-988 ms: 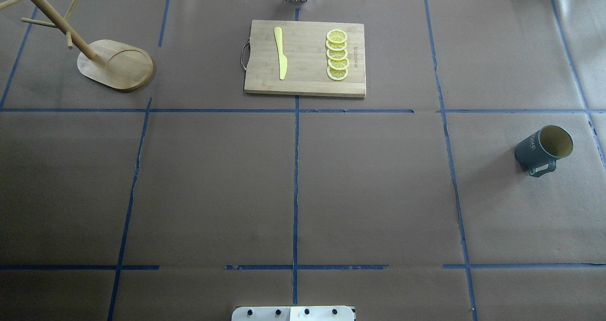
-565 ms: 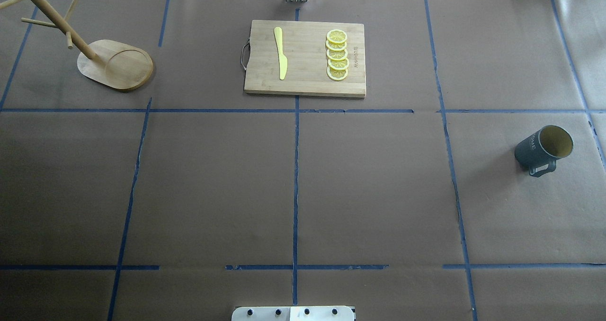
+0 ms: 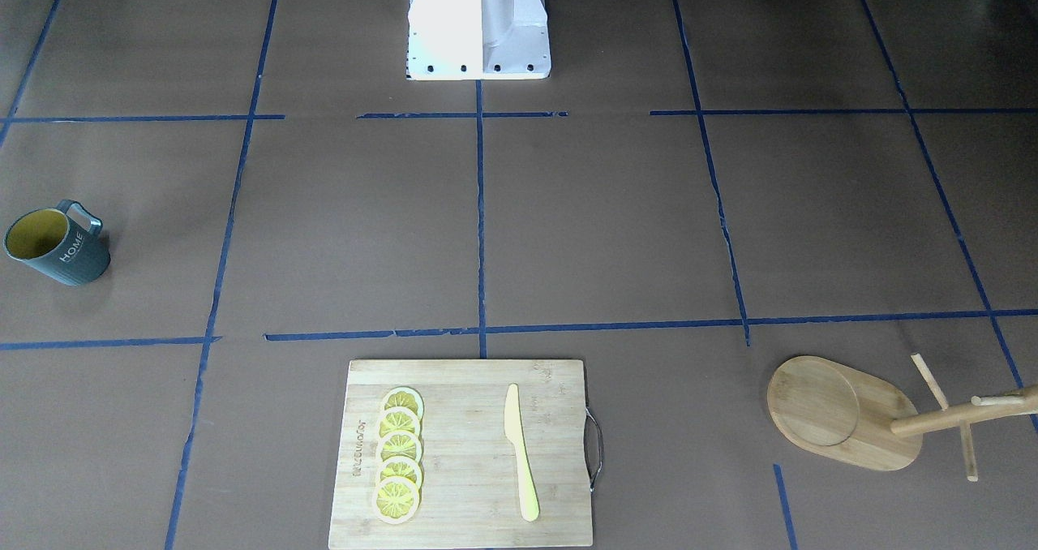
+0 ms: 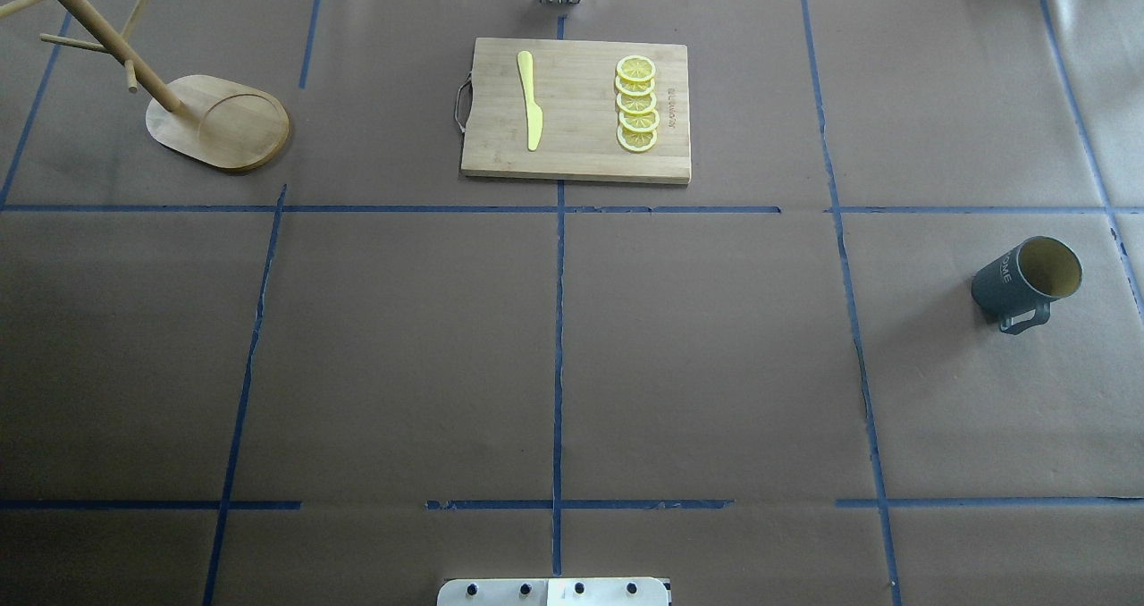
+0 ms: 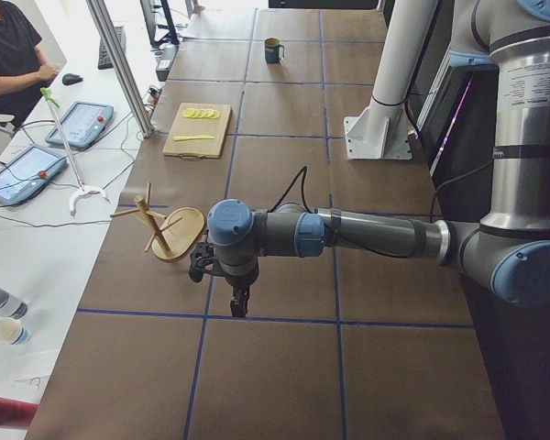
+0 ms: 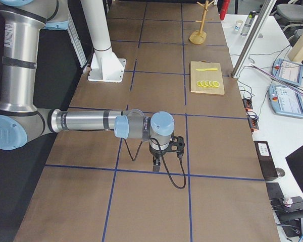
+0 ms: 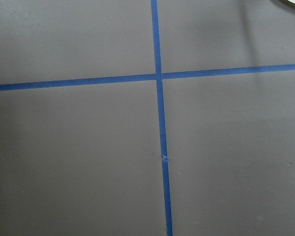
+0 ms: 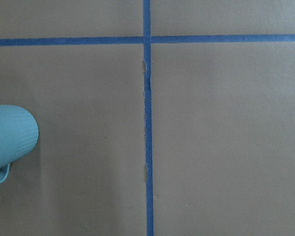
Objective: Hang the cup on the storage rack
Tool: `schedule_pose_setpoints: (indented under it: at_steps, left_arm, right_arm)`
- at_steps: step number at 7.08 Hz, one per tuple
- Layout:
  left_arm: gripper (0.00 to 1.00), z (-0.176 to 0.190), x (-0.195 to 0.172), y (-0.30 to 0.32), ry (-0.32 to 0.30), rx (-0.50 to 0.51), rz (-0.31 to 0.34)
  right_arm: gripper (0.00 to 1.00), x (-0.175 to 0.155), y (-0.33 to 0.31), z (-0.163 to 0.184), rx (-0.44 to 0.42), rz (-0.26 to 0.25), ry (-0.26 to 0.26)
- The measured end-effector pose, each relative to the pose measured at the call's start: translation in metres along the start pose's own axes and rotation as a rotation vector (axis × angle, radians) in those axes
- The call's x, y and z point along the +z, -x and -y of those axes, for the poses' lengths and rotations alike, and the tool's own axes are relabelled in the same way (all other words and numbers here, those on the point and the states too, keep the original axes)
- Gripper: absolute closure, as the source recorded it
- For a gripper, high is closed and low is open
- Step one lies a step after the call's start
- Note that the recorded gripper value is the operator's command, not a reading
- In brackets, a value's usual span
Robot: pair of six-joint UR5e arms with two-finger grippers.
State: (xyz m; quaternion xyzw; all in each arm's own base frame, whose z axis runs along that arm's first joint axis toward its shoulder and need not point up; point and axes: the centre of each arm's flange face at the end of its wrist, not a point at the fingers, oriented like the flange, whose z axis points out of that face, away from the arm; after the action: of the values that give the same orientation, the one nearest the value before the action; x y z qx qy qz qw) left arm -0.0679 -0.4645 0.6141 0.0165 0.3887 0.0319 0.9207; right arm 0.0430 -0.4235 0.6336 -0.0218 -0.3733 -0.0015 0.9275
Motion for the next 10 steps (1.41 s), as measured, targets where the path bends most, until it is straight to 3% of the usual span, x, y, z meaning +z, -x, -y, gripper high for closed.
schedule_pose_setpoints:
  at_steps: [3, 5, 8, 10]
  left_arm:
    - [0.0, -0.001, 0.0, -0.001, 0.0, -0.002, -0.001]
    - [0.0, -0.001, -0.001, -0.002, -0.002, -0.001, -0.001]
    - [0.0, -0.001, -0.001, -0.002, -0.002, -0.003, -0.001]
    - [0.0, -0.001, -0.001, -0.002, -0.002, -0.004, -0.001]
  right_arm:
    - [0.0, 0.006, 0.018, 0.007, -0.039, 0.009, 0.011]
    - [0.01, 0.022, 0.053, 0.017, -0.108, 0.025, -0.008]
    - [0.02, 0.053, 0.103, 0.029, -0.114, 0.051, -0.015]
    - [0.02, 0.067, 0.118, 0.057, -0.119, 0.053, -0.005]
